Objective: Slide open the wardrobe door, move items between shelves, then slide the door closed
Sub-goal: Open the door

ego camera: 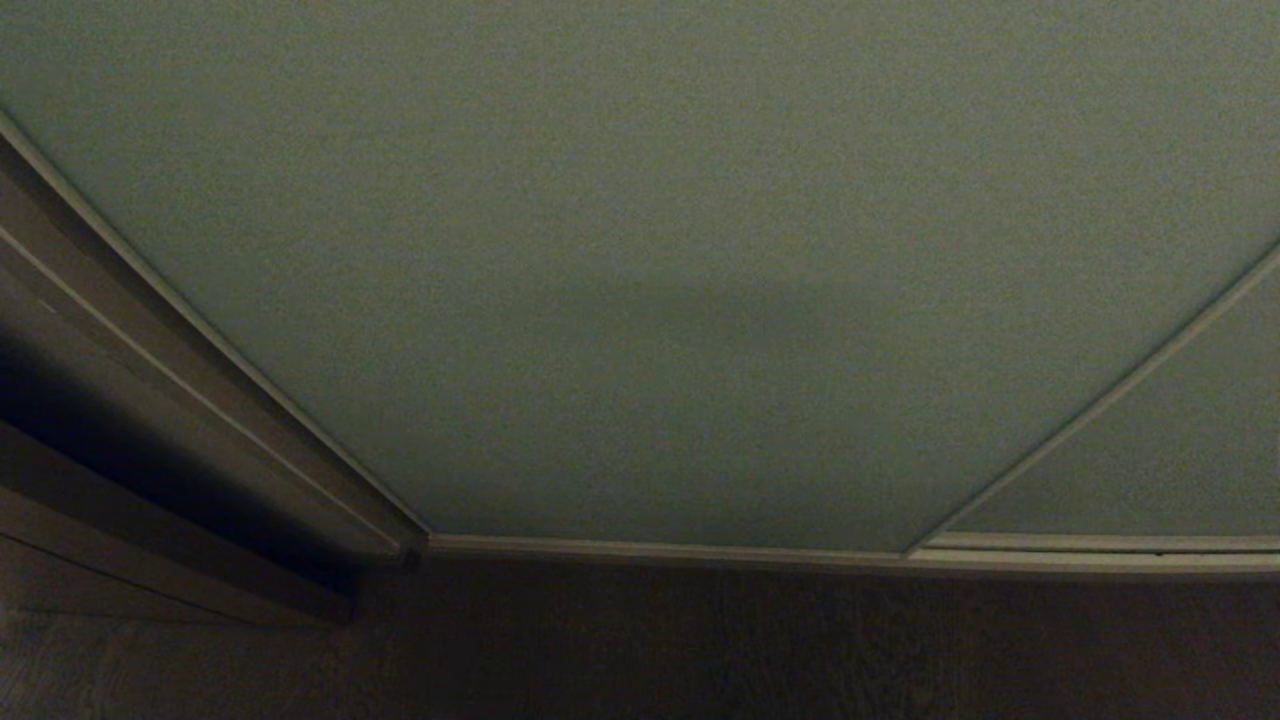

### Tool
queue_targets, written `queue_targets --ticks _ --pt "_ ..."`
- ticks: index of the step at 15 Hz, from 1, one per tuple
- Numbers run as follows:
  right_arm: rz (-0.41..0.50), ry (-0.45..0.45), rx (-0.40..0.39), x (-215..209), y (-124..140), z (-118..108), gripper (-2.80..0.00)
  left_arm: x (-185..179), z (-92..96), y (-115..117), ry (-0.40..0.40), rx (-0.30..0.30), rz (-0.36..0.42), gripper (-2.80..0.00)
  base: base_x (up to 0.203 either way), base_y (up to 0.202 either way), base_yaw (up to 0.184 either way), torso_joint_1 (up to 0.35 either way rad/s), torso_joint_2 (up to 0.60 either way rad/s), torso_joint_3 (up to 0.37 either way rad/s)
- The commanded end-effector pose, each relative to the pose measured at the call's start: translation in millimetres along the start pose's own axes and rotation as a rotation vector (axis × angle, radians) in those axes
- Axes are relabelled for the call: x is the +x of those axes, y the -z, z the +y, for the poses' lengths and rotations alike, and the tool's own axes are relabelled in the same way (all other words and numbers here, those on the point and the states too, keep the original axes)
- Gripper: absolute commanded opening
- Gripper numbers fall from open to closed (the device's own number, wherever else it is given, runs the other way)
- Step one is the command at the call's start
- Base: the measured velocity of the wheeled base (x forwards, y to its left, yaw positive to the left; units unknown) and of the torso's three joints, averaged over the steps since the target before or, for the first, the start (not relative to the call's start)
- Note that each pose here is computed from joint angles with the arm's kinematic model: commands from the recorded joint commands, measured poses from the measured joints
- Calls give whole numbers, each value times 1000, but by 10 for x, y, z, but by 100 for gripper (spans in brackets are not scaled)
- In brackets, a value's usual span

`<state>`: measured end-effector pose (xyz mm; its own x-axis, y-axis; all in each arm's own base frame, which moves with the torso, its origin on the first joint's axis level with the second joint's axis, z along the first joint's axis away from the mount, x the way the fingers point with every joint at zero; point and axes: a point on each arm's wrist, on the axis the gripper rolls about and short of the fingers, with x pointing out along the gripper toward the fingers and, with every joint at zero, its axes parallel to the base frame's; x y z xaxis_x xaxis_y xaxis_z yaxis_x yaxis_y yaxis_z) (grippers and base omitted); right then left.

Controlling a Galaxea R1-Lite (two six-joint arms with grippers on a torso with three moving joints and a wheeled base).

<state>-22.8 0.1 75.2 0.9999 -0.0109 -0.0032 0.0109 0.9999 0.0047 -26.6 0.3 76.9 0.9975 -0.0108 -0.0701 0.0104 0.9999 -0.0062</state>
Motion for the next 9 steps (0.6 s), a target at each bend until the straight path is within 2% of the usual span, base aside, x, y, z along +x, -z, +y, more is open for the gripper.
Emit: queue_targets --ticks 1,9 --pt "3 0 0 2 4 0 -280 1 0 0 0 -2 2 -280 0 0 0 0 0 0" --pt "3 0 0 2 4 0 -280 1 0 1 1 2 3 -280 0 0 0 0 0 0"
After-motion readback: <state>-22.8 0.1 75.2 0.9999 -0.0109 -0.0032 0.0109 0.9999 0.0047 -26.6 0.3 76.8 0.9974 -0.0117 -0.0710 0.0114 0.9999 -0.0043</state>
